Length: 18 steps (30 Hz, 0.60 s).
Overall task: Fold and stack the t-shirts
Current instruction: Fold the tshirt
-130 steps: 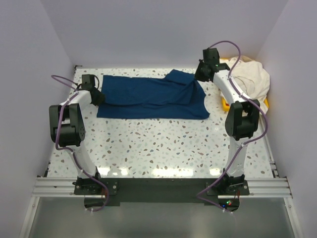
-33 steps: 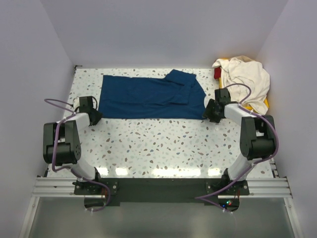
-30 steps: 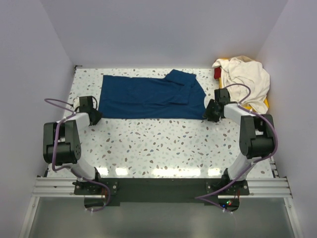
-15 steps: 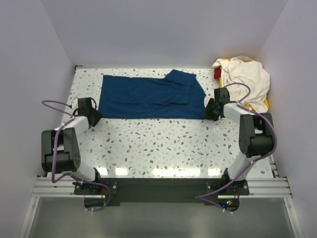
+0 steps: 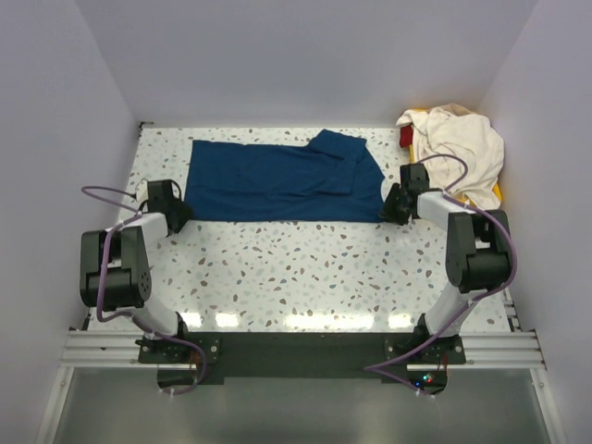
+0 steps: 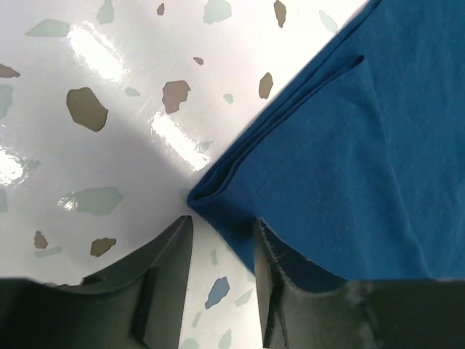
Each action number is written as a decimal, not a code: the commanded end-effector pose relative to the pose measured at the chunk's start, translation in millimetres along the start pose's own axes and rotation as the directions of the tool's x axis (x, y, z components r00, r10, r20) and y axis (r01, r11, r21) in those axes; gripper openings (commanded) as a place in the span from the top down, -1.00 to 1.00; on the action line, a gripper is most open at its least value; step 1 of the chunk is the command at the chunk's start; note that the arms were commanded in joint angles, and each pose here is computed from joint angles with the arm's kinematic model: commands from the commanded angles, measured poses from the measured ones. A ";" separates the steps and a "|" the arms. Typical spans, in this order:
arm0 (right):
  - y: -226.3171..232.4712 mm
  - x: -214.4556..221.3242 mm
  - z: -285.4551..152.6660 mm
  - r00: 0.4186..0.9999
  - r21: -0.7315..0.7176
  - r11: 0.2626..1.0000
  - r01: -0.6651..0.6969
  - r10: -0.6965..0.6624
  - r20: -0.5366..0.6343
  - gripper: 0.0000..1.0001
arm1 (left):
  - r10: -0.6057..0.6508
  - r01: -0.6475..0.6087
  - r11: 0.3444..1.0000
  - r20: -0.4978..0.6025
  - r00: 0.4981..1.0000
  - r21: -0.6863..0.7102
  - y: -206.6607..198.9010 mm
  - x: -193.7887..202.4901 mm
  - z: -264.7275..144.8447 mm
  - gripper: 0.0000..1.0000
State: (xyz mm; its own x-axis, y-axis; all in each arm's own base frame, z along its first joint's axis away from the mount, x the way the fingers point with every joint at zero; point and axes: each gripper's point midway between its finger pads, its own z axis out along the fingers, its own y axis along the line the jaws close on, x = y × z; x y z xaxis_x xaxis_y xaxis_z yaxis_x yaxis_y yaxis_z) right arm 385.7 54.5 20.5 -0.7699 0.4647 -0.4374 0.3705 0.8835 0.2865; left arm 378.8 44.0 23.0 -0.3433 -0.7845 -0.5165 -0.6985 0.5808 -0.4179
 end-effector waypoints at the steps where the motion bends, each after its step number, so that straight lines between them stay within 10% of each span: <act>1: 2.2 -9.3 4.7 1.000 -0.002 1.000 0.001 -0.001 0.020 0.37 | -0.030 0.030 1.000 0.042 0.999 0.008 -9.0 -14.2 7.7 0.22; 7: 0.3 -10.4 5.8 1.000 0.012 1.000 0.006 -0.006 0.013 0.83 | -0.017 0.018 0.999 0.033 0.999 -0.031 -6.4 -15.2 16.2 1.00; 18: -21.8 -2.9 -43.2 1.000 0.097 0.995 -0.026 0.026 -0.003 1.00 | 0.043 -0.040 0.984 0.016 0.999 -0.173 28.3 -12.9 -26.3 1.00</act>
State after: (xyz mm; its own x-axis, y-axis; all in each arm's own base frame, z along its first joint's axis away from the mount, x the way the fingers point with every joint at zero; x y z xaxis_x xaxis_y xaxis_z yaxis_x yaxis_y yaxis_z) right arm 372.8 48.2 30.7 -0.7821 0.4667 -0.4130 0.3896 0.8834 0.2604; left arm 367.1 52.5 24.5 -0.3656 -0.7821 -0.5046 -0.7567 0.5654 -0.3282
